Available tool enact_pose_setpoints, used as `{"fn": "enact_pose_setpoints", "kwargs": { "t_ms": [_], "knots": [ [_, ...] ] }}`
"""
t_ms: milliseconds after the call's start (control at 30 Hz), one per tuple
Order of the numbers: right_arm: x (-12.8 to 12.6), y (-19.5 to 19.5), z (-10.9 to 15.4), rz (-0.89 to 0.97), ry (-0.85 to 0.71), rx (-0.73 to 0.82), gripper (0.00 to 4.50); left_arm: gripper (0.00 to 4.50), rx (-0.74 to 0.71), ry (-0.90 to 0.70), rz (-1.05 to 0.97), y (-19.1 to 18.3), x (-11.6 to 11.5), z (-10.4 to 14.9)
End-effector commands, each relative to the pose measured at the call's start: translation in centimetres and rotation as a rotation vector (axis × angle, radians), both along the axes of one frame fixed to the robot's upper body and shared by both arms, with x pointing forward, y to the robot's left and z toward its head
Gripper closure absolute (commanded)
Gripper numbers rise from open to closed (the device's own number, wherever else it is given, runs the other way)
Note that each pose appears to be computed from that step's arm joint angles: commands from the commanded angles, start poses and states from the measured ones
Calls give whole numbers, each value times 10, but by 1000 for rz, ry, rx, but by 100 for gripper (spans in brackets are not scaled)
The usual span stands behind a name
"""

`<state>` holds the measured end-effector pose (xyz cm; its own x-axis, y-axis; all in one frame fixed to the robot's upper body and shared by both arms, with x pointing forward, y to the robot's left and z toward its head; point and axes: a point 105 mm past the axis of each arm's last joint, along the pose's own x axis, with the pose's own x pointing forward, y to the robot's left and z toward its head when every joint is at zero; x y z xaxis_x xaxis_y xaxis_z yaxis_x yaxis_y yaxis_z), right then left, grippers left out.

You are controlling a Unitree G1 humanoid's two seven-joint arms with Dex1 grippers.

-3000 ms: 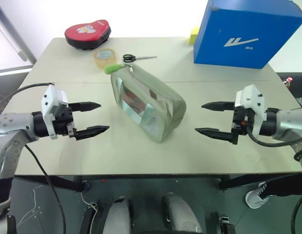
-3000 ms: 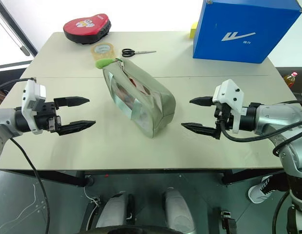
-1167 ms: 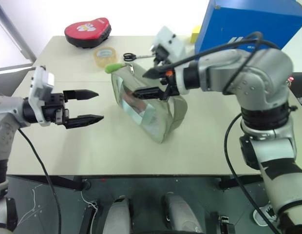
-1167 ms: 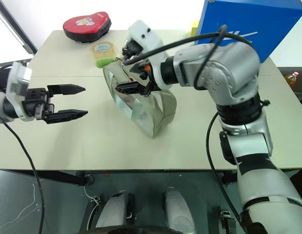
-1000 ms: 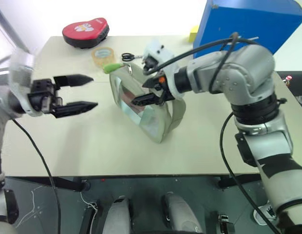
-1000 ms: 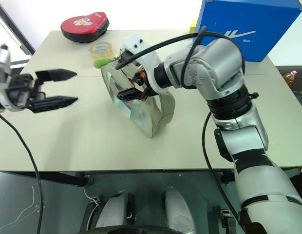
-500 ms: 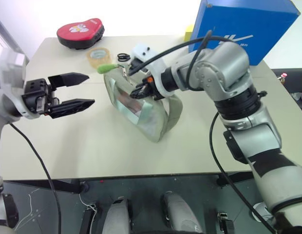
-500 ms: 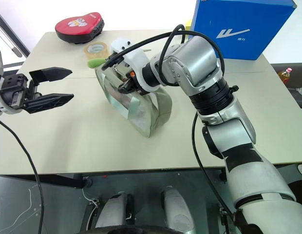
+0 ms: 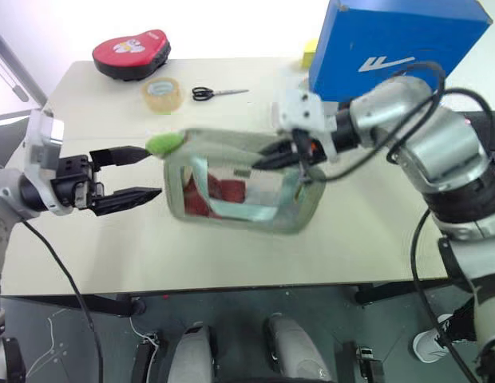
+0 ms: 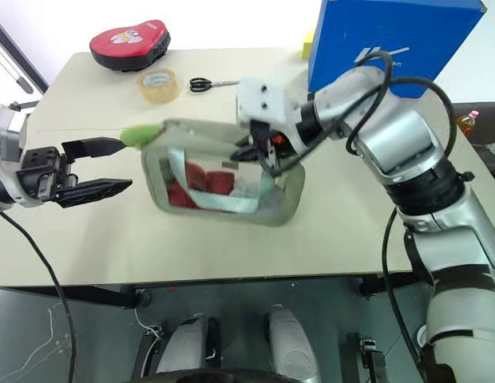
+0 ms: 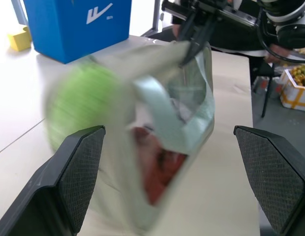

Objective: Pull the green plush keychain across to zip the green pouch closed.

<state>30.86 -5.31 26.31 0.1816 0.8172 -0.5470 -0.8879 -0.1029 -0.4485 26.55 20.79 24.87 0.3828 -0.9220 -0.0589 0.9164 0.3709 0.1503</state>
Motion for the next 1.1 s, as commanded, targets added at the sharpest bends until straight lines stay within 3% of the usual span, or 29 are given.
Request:
{"fn": "enact_pose_setpoints", "kwargs": {
  "t_ms": [33, 367, 667, 767, 967, 1000, 1100],
  "knots": [
    [-10, 1, 13, 82, -107, -13, 445, 0, 16, -29, -14, -7, -5, 3],
    [-12, 2, 4, 64, -143, -35, 445, 0, 41, -30, -4, -5, -12, 4],
    [-21, 5, -1, 57, -136, -33, 445, 0, 24, -67, 5, -3, -22, 21],
    [-22, 6, -2, 48, -125, -31, 340, 0, 34, -60, 4, -5, -22, 16],
    [-23, 3, 3, 33, -116, -35, 30, 0, 22, -76, -3, -7, -22, 21],
    [-24, 2, 6, 33, -114, -31, 7, 0, 20, -79, 2, -6, -22, 23],
    [-27, -2, 16, 26, -105, -3, 7, 0, 27, -72, 14, -3, -23, 22]
  ]
}}
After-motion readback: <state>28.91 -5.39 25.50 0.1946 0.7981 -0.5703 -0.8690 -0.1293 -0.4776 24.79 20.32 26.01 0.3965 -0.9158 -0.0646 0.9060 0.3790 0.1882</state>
